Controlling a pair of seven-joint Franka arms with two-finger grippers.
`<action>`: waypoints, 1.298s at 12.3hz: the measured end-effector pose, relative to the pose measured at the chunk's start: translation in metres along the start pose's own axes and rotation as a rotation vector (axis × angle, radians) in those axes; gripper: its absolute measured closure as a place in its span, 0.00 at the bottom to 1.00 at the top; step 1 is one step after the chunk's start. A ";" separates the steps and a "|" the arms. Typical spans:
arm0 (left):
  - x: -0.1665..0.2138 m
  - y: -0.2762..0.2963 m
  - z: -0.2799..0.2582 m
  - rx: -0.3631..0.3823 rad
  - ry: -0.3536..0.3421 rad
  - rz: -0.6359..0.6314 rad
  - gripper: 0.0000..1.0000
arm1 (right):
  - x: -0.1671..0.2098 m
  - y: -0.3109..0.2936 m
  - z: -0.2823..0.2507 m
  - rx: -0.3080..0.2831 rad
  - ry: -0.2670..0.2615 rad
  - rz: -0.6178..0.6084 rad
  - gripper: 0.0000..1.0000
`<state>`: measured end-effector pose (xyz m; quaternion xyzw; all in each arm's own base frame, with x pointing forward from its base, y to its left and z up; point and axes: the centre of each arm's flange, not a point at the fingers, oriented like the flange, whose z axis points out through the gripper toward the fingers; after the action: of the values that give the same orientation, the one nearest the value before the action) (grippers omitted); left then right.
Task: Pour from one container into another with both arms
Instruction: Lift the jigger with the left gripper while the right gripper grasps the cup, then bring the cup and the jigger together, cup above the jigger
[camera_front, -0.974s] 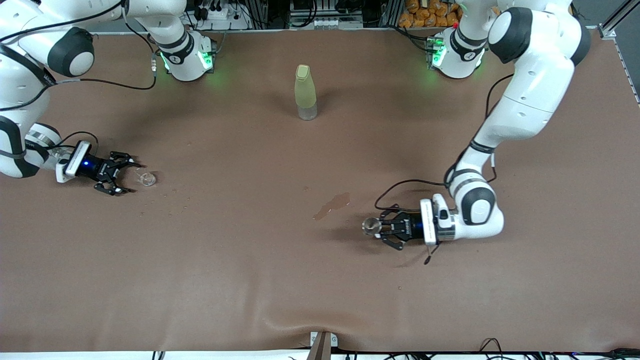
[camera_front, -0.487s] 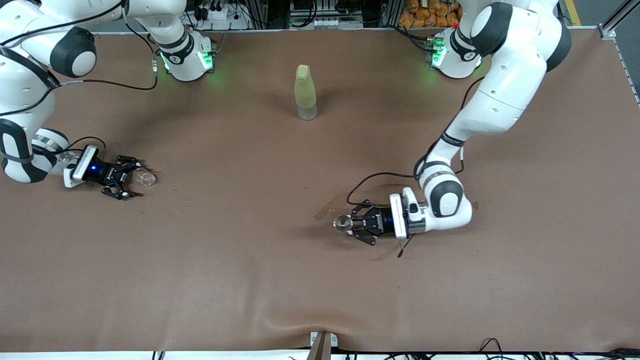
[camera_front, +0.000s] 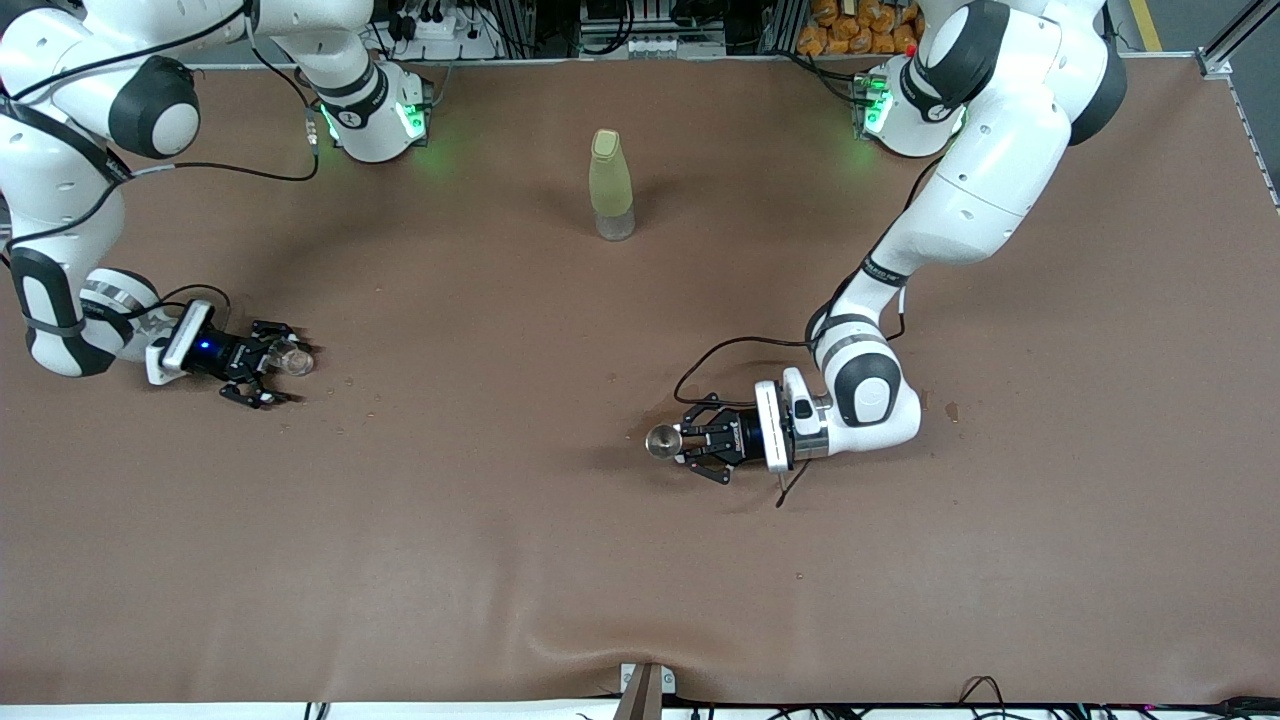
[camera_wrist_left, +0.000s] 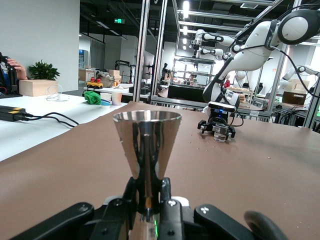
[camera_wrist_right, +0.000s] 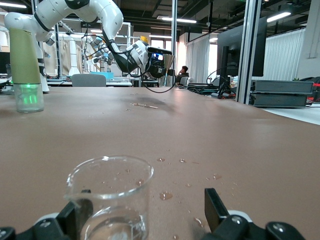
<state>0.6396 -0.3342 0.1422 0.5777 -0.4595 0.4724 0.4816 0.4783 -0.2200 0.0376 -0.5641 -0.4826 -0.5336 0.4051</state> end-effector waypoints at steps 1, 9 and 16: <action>0.000 0.000 0.000 0.004 -0.001 -0.002 0.79 | 0.000 0.001 0.003 0.003 0.002 -0.003 0.00; -0.003 0.011 0.020 0.065 0.020 0.012 0.79 | 0.001 0.006 0.020 0.014 0.019 -0.011 0.54; -0.002 0.013 0.024 0.070 0.031 0.002 0.79 | 0.004 0.013 0.050 0.051 0.052 0.001 0.83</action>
<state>0.6286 -0.3597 0.1395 0.5863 -0.4358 0.4976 0.4677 0.5013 -0.1732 0.0369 -0.5397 -0.4851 -0.5355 0.4320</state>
